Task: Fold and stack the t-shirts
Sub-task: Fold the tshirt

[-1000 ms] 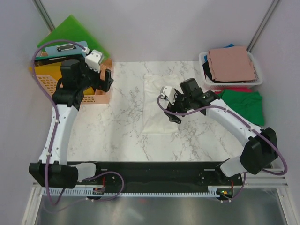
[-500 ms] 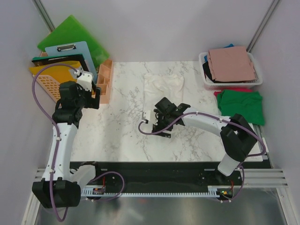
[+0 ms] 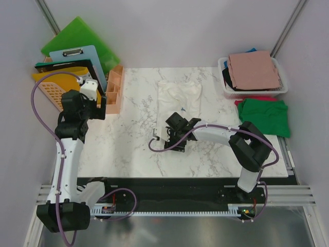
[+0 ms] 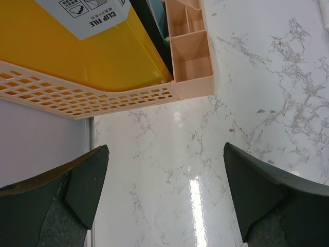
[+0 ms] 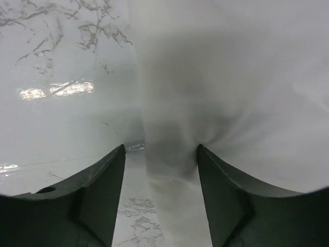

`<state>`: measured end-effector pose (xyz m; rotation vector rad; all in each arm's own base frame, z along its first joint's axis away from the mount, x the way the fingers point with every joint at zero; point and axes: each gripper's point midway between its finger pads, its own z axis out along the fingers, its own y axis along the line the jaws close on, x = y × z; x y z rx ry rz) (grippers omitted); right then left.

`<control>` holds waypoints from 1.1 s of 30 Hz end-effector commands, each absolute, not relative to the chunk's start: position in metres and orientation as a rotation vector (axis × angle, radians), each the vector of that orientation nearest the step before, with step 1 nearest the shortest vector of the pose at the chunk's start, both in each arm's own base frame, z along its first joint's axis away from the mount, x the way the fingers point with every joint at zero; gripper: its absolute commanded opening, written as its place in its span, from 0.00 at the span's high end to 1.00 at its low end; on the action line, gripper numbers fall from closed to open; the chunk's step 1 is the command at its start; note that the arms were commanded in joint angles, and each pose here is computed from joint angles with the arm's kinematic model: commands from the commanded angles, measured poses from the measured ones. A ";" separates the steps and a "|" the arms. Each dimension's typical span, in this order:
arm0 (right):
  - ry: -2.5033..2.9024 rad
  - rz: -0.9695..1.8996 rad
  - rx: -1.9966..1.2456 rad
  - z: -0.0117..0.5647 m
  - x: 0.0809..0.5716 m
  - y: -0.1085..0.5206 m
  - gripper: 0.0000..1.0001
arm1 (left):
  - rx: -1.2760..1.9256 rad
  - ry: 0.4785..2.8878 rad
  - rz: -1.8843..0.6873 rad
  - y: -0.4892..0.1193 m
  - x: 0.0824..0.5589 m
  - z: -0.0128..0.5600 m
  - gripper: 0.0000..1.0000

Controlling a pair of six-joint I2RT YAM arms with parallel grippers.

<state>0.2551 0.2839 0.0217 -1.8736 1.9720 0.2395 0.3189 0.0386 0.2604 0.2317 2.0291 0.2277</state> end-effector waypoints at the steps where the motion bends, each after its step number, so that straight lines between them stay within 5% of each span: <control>1: 1.959 0.266 -1.855 0.021 0.254 0.289 0.37 | 0.247 1.976 0.284 0.046 0.325 0.276 0.00; 6: 1.963 0.278 -1.853 0.023 0.250 0.288 0.73 | 0.230 1.975 0.327 0.055 0.327 0.277 0.00; 13: 1.946 0.361 -1.927 0.031 0.222 0.286 0.92 | 0.222 1.980 0.333 0.058 0.334 0.273 0.00; 25: 1.825 0.610 -2.183 0.032 0.095 0.303 1.00 | 0.195 1.986 0.336 0.070 0.342 0.266 0.00; 33: 1.779 0.574 -2.140 0.055 0.089 0.306 1.00 | 0.206 2.000 0.347 0.072 0.338 0.260 0.00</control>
